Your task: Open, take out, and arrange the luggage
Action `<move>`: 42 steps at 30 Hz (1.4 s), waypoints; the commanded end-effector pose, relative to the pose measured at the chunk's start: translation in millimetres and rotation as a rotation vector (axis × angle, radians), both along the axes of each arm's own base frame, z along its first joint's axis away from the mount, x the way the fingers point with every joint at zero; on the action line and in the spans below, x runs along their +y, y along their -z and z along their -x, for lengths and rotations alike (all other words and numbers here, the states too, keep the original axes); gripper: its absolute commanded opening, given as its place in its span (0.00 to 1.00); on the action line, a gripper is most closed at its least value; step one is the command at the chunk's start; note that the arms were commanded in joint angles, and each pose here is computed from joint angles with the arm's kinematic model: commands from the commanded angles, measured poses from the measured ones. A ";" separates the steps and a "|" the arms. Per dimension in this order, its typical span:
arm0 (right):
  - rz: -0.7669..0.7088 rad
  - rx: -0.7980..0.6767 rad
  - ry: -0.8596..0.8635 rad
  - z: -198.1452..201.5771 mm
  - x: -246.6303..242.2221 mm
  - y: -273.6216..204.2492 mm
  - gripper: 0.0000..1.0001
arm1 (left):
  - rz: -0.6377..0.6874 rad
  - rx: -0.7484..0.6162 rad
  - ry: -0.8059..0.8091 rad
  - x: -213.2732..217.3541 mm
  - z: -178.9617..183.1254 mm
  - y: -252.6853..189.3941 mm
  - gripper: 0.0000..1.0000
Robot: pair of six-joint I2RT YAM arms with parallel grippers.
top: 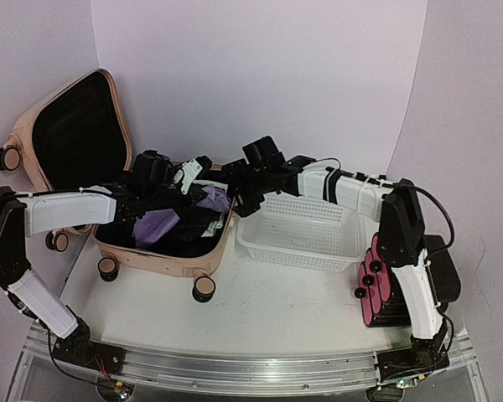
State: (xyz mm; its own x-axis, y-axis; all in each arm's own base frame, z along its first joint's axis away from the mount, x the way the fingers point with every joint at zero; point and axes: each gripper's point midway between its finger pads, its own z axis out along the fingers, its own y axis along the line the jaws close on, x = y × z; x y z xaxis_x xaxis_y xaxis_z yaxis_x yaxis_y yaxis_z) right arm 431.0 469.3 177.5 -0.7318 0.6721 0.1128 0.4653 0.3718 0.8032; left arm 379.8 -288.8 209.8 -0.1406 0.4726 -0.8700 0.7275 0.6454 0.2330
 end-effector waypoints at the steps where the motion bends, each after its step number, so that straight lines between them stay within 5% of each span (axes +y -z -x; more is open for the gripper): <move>1: -0.177 0.035 0.066 -7.4 28.9 -29.2 0.96 | 0.092 -0.083 0.014 -3.1 1.7 -36.8 0.00; 14: -0.201 0.151 0.214 -4.0 36.5 6.5 0.83 | 0.109 -0.125 0.010 5.4 8.4 -50.0 0.00; 19: -0.200 0.134 0.279 -15.9 34.0 13.0 0.82 | 0.121 -0.151 0.008 9.9 12.1 -58.7 0.00; 29: -0.206 0.103 0.337 -43.2 38.9 28.0 0.66 | 0.130 -0.164 0.020 14.3 21.0 -62.3 0.00; 35: -0.212 0.082 0.310 -52.7 43.9 30.1 0.32 | 0.133 -0.154 0.018 16.9 24.7 -58.7 0.00; 40: -0.186 -0.112 0.196 -68.9 46.0 -13.3 0.00 | 0.155 -0.148 0.019 21.8 34.2 -60.2 0.00; 42: -0.146 -0.233 0.117 -71.7 43.7 -35.3 0.00 | 0.182 -0.122 0.038 21.6 43.0 -58.7 0.00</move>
